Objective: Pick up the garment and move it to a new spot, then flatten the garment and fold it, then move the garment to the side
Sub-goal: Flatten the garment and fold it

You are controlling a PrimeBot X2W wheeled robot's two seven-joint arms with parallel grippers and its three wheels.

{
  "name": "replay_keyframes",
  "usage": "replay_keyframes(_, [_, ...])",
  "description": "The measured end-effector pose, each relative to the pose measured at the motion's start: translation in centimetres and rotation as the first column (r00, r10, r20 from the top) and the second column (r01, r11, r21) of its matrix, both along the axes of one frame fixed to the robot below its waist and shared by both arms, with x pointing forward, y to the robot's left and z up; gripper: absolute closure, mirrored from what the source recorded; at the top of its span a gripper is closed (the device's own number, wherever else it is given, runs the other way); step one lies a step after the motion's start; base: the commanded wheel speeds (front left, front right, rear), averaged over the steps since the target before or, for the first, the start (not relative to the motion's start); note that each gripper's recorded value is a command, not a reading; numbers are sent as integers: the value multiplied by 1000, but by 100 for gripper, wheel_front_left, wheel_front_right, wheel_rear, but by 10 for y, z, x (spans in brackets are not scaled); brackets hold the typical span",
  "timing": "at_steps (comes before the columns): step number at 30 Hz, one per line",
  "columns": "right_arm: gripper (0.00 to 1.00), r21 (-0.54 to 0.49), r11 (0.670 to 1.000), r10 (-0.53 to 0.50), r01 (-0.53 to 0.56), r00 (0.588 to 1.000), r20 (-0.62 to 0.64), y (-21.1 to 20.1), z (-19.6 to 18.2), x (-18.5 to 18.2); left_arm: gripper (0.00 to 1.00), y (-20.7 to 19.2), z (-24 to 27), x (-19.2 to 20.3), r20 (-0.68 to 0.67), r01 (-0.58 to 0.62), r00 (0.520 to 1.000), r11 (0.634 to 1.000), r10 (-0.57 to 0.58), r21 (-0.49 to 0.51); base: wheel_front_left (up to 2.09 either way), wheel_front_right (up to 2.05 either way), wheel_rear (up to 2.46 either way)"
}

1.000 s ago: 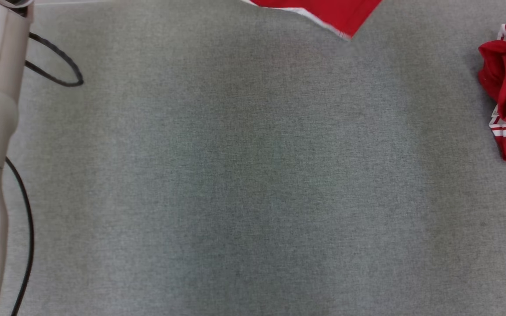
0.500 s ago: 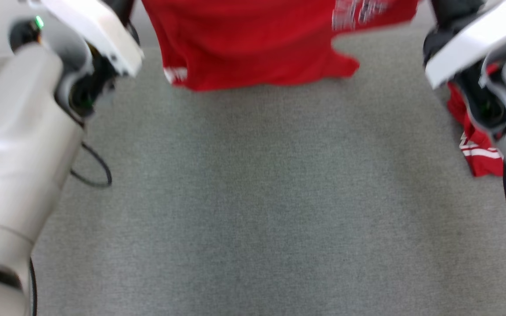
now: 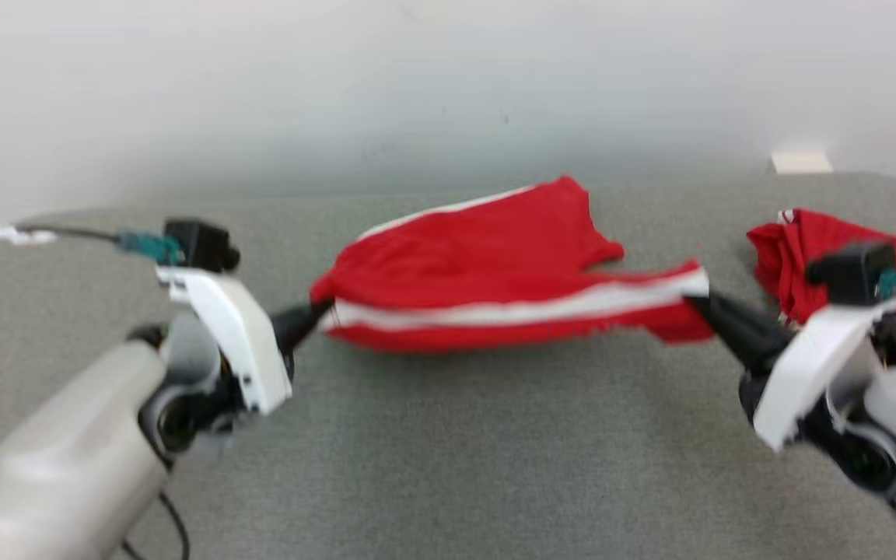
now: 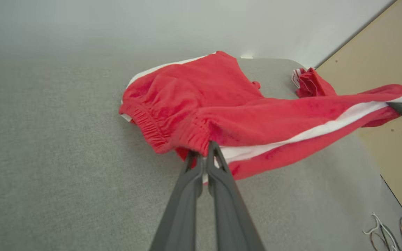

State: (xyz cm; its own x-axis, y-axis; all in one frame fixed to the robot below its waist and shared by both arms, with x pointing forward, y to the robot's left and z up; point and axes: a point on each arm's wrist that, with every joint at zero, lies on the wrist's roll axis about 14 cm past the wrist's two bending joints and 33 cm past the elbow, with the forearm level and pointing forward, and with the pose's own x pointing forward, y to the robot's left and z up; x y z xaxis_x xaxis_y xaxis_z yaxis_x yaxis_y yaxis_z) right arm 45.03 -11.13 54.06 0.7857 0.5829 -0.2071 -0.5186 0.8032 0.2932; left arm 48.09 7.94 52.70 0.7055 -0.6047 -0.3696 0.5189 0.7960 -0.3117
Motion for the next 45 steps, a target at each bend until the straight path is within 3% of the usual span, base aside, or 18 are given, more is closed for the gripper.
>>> replay_keyframes(14, [100,23,997,80,-77,966,-248,-24,-52,-123,100,2,-54,-140,-289,91,953,996,-94,-24,0,0,0])
replay_keyframes(23, [100,3,994,104,-108,947,-304,-34,-59,-145,100,2,-42,-167,-331,75,939,994,-96,-75,0,0,0])
replay_keyframes(32, [100,38,990,138,-133,951,-278,-22,-30,-107,100,0,-23,-142,-342,93,932,990,-124,-105,0,0,0])
replay_keyframes(41, [100,19,987,155,-157,939,-308,-6,-23,-27,100,8,-23,-82,-412,82,903,990,-121,-112,0,0,0])
replay_keyframes(45, [100,-17,990,129,-143,935,-329,-4,-33,8,100,17,-31,-56,-432,74,897,995,-95,-65,0,0,0])
